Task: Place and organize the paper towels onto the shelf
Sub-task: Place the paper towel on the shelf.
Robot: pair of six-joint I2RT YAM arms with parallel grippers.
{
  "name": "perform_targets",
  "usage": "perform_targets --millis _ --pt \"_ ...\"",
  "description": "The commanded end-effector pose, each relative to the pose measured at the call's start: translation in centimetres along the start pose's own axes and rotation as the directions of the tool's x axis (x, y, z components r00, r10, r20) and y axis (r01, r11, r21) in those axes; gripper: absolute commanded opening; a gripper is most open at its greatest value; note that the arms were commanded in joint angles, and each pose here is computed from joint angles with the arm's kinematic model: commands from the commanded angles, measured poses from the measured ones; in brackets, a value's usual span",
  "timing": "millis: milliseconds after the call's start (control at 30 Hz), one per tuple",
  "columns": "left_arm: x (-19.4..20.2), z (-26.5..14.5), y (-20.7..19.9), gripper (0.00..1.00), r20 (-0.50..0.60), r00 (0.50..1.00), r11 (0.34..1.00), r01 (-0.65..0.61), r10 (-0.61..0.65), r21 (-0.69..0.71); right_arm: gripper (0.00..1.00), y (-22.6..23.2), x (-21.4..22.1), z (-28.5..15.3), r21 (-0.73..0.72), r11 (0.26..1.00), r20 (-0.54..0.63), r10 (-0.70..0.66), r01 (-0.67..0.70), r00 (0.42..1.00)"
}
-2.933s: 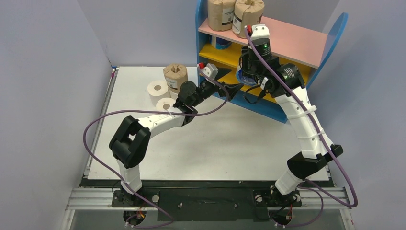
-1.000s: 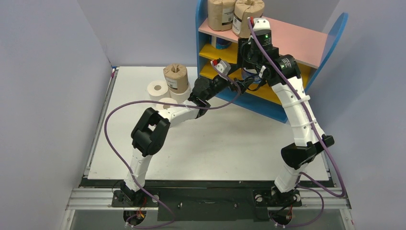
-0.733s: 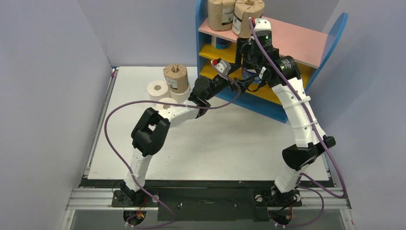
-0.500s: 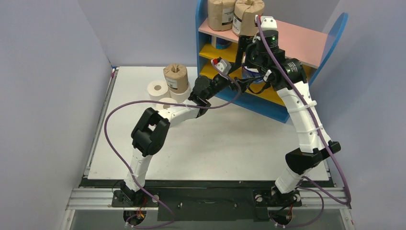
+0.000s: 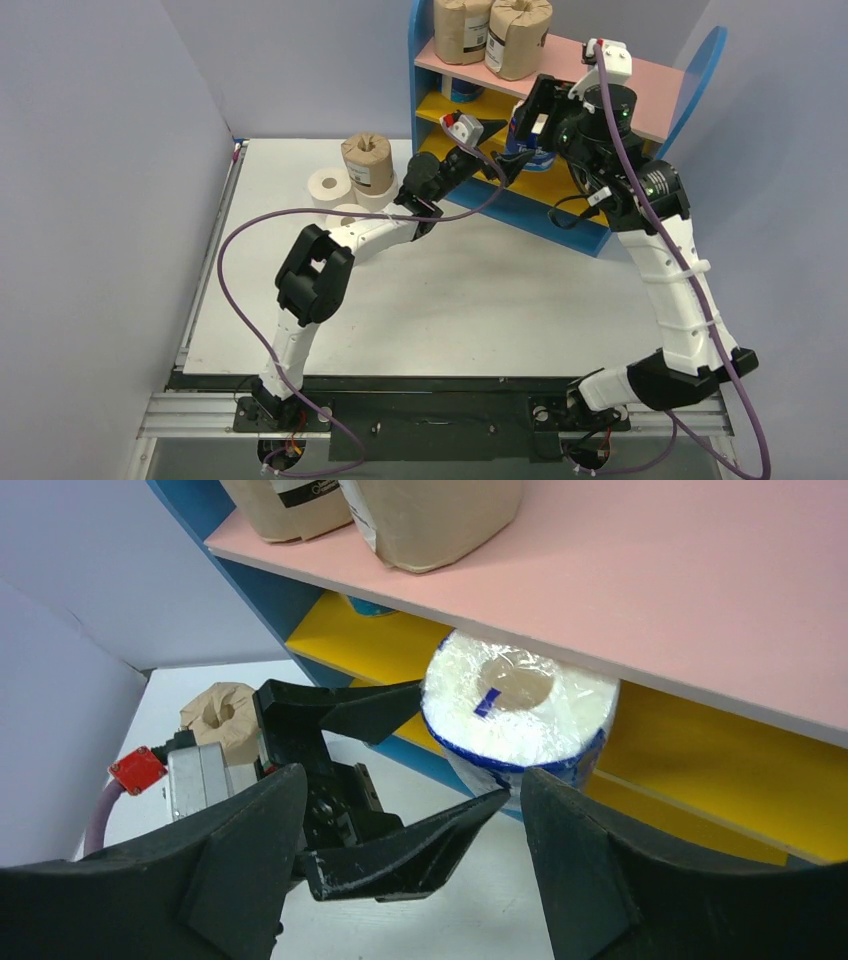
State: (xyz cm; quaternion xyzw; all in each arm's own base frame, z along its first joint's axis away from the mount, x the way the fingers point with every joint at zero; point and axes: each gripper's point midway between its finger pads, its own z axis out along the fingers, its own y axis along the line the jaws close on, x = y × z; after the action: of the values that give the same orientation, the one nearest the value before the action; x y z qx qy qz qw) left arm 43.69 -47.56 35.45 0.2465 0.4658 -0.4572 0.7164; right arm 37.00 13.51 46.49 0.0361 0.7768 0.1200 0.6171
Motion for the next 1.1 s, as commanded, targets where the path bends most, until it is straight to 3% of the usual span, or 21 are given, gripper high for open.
perform_targets --millis 0,333,733,1067 --pt "-2.2 1.1 0.6 1.0 0.065 0.997 0.999 -0.029 0.031 -0.023 0.74 -1.0 -1.8 -1.9 0.012 0.998 0.114 0.06 -0.062 0.992" --pt "-0.9 1.5 1.8 1.0 0.027 0.999 0.996 -0.036 0.038 -0.076 0.72 -5.2 1.6 -6.2 0.057 0.99 0.253 0.108 -0.127 0.961" --pt "0.1 2.3 3.8 0.95 -0.026 1.0 0.985 -0.019 0.015 -0.173 0.71 -9.3 11.5 -8.0 0.114 0.985 0.184 0.108 -0.13 0.977" --pt "-1.5 2.3 3.5 0.96 -0.019 1.0 0.985 -0.013 0.009 -0.175 0.7 -9.3 13.0 -7.7 0.108 0.987 0.151 0.104 -0.121 0.983"
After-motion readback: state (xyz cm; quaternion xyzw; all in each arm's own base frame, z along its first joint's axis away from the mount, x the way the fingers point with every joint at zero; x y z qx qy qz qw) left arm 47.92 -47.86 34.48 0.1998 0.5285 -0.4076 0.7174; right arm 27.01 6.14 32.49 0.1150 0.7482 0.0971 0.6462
